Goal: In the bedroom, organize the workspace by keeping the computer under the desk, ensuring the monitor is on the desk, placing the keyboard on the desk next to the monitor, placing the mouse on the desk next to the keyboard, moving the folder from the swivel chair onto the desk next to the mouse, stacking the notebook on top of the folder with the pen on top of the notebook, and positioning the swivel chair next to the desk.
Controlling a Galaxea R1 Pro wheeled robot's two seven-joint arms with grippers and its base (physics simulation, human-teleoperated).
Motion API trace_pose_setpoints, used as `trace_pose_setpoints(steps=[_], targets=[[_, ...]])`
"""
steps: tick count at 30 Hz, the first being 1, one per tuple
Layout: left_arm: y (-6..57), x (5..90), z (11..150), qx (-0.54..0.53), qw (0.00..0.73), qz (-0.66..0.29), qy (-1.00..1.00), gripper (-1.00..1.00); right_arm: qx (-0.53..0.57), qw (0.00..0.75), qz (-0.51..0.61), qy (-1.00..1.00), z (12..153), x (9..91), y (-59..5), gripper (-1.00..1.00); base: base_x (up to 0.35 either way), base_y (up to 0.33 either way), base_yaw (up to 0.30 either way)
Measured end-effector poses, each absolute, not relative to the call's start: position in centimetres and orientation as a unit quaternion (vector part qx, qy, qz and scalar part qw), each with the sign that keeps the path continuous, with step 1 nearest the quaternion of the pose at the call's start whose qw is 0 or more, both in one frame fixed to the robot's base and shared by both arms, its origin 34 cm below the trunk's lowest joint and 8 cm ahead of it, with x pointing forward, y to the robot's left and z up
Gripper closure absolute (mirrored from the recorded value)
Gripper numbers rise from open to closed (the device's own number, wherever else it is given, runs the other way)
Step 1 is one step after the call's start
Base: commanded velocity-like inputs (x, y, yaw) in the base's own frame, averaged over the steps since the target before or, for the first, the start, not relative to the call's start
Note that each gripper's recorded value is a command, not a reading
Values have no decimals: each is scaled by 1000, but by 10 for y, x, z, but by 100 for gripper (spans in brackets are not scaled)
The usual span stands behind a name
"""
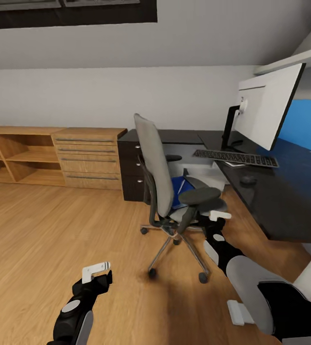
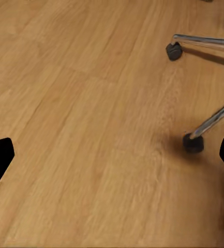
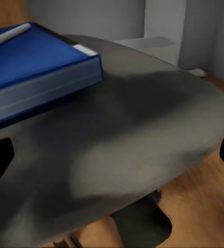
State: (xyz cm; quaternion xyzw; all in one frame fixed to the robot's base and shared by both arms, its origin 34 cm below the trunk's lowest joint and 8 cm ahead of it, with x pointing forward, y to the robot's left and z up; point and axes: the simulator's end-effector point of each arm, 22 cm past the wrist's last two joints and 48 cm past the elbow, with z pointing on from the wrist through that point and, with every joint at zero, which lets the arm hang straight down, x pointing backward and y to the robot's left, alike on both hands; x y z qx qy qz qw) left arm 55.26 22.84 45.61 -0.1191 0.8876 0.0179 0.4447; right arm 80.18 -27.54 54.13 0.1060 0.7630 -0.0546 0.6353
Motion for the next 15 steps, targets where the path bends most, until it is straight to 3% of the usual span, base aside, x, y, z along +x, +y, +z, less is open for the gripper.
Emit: trace_pose_setpoints(steps=[15], targets=[[228,553,464,-119,452,17,884,-100,103,641,-52,759,553,801,-272,-100,0,31,194]])
